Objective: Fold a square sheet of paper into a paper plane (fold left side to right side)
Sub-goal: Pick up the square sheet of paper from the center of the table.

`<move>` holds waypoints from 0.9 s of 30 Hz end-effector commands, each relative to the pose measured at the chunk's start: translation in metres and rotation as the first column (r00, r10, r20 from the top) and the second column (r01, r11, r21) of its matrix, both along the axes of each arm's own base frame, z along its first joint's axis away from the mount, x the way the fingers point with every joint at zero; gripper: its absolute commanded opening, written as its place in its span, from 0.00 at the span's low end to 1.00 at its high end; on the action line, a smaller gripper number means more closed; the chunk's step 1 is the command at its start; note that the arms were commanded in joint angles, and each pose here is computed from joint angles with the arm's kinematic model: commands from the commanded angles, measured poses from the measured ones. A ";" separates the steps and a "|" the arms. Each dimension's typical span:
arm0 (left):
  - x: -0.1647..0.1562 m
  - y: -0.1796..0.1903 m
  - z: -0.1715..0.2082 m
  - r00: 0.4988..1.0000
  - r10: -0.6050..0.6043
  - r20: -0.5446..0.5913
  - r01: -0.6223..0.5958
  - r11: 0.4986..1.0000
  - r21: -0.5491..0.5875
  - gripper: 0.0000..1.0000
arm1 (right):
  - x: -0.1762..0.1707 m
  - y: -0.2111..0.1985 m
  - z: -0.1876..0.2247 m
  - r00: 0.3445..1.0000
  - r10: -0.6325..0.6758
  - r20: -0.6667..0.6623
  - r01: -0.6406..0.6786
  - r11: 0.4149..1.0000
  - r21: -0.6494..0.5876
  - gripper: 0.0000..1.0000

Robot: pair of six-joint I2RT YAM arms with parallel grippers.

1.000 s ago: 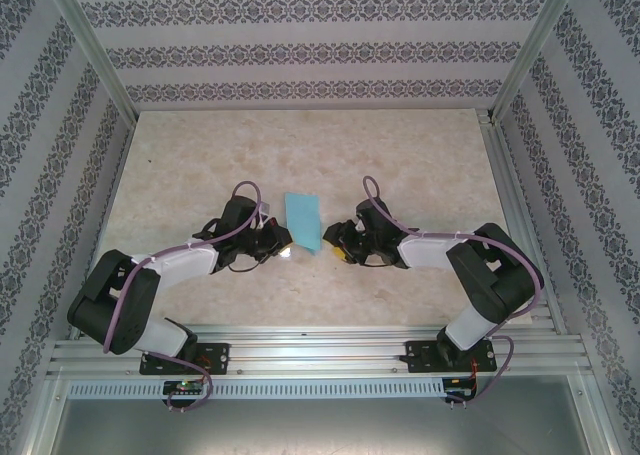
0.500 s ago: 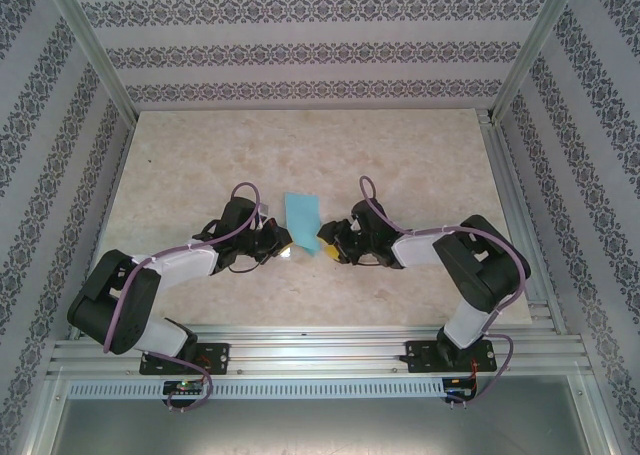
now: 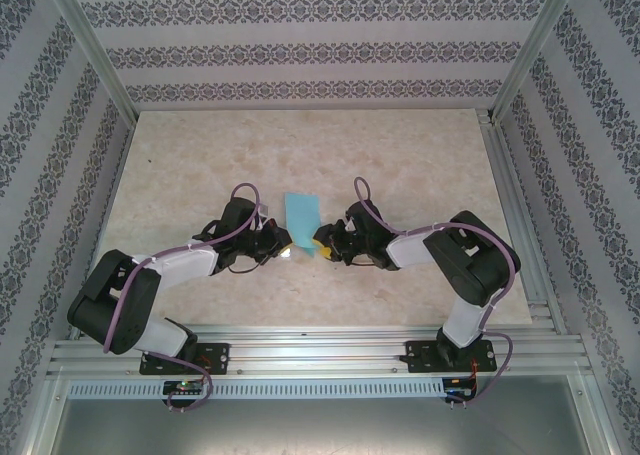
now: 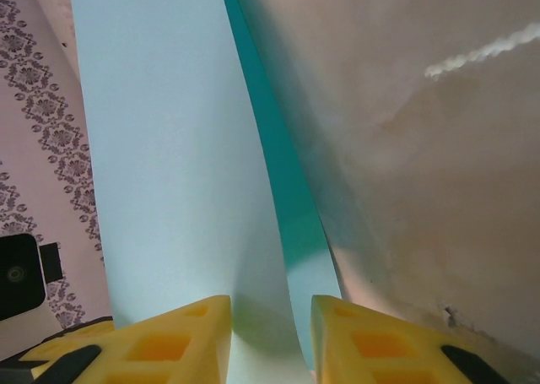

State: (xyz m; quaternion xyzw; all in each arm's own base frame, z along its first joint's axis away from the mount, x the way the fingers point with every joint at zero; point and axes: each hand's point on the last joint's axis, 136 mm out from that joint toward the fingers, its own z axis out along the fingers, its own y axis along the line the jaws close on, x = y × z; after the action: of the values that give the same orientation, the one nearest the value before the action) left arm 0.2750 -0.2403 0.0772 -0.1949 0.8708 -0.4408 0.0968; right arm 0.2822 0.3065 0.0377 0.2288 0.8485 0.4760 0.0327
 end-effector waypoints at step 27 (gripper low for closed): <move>0.009 -0.018 0.042 0.988 -0.085 0.129 0.088 0.996 -0.019 0.00 | 0.020 -0.009 0.057 0.991 -0.019 0.135 0.014 0.999 0.032 0.00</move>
State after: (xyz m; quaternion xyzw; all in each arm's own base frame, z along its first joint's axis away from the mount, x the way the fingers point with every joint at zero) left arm 0.2776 -0.2437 0.0850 -0.1787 0.8738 -0.4411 0.0999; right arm 0.2934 0.2944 0.0671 0.2226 0.8436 0.4846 0.0629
